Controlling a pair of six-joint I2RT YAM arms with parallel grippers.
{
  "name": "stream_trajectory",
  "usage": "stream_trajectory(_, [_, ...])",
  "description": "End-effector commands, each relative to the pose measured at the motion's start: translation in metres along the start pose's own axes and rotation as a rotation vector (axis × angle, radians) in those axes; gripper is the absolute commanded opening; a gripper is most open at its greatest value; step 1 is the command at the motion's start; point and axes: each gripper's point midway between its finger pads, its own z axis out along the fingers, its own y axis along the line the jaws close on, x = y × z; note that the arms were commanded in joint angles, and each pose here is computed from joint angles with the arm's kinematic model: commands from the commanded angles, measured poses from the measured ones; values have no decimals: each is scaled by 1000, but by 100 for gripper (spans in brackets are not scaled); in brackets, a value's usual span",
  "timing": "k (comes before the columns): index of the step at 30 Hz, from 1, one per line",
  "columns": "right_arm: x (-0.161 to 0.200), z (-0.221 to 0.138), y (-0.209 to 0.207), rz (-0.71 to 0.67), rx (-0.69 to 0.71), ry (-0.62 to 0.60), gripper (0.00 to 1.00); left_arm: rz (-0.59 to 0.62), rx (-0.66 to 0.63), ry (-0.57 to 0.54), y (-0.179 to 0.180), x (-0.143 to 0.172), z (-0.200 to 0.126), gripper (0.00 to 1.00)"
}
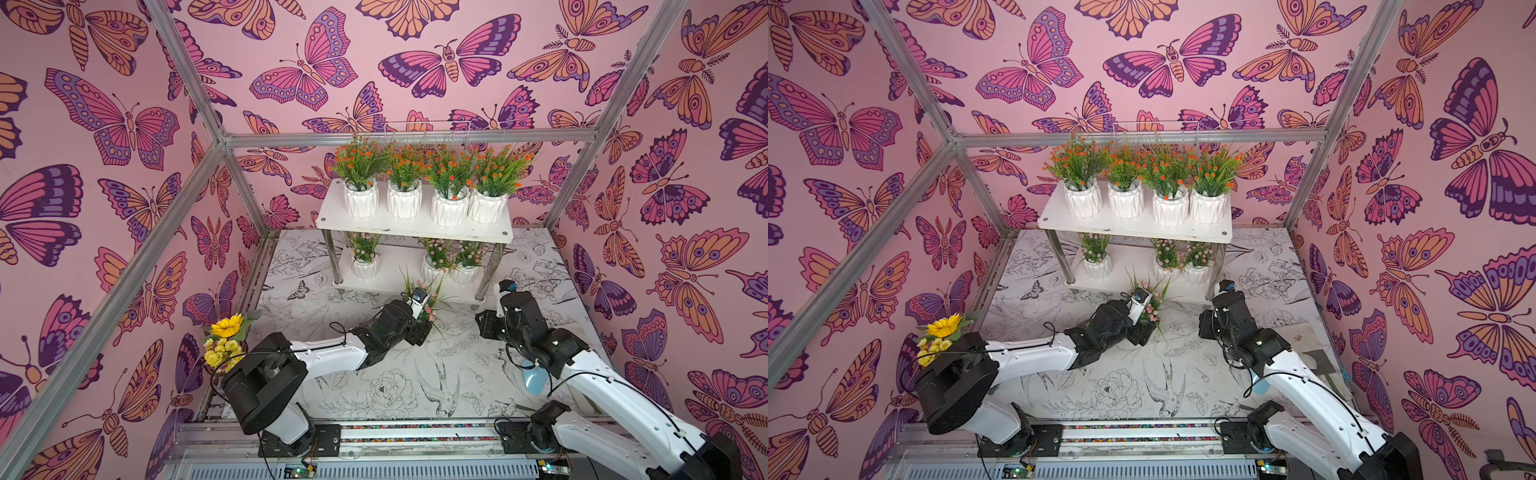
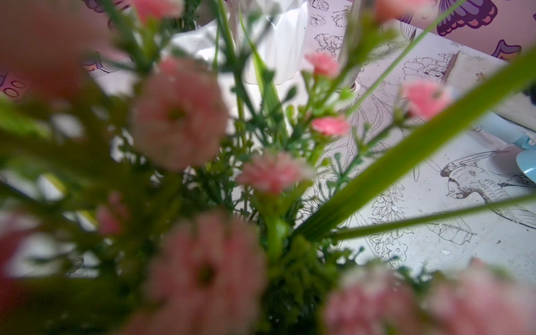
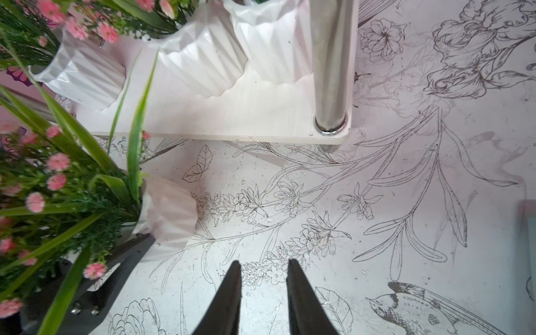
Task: Place the baby's breath potted plants on the rack by color
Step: Pick up the baby's breath potted plant from the center of the board, then place the baby's breath potted plant on the rack.
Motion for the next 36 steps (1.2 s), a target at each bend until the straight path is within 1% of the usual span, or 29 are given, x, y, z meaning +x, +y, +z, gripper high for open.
stream_trajectory(1, [0,-1,-7,-8,15,-7,30,-12,-23,-103,8,-46,-12,70])
stream_trajectory(7, [2,0,-11,3,13,-6,30,-23,-38,-88,16,-57,-13,70])
stream_trajectory(16, [5,-4,-19,13,17,-13,30,-51,-74,-131,37,-80,-21,70])
stream_trajectory(29, [10,-5,-21,38,8,-6,30,-89,-162,-168,82,-98,-20,70])
stream_trajectory(36, [11,-13,-27,43,20,-33,30,-107,-201,-176,106,-105,-16,70])
